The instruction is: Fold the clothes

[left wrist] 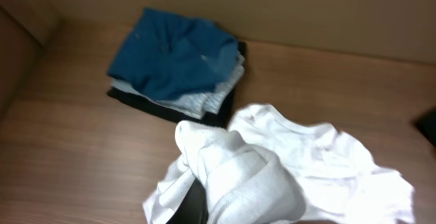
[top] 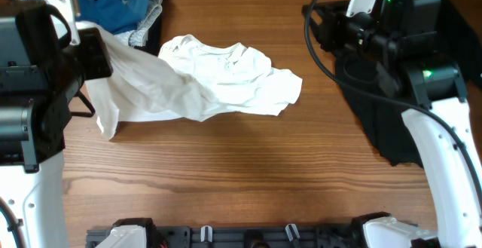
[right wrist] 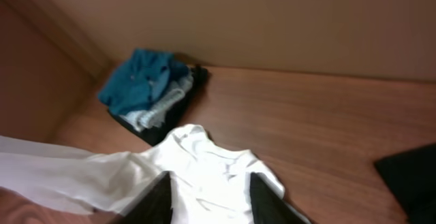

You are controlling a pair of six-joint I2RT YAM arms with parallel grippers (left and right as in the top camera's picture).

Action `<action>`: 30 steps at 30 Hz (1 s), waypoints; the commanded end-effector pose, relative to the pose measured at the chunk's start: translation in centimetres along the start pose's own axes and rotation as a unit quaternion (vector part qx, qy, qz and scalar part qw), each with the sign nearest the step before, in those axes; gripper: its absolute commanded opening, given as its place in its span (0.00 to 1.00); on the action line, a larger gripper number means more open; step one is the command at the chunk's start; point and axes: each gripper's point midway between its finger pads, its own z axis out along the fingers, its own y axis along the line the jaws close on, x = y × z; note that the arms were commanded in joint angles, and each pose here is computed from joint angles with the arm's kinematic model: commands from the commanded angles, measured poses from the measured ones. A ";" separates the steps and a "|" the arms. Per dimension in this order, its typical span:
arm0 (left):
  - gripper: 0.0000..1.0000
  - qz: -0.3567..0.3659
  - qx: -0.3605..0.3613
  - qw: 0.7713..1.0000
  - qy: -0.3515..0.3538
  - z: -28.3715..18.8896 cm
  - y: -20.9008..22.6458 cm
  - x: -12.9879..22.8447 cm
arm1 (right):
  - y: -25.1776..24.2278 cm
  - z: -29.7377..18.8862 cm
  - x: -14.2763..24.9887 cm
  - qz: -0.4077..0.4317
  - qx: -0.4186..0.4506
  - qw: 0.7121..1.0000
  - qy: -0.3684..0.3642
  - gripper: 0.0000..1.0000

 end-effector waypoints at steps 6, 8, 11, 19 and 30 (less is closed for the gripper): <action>0.04 -0.008 0.049 0.997 0.063 0.7 -1.7 2.4 | -4.6 15.4 11.6 0.023 0.011 0.986 0.163 0.64; 0.04 -0.008 0.048 0.996 0.075 1.2 -1.7 2.8 | -5.8 18.4 14.6 0.027 0.013 0.982 0.187 0.65; 0.04 -0.015 0.045 0.995 0.090 2.0 -1.7 3.2 | -7.7 21.7 19.4 0.018 0.043 0.972 0.229 0.65; 0.04 -0.014 0.043 0.992 0.115 3.6 -1.7 3.7 | -11.0 23.8 25.0 0.012 0.110 0.954 0.277 0.62; 0.04 -0.014 0.038 0.993 0.109 3.6 -1.6 3.5 | -9.5 21.0 16.0 0.023 0.109 0.977 0.183 0.04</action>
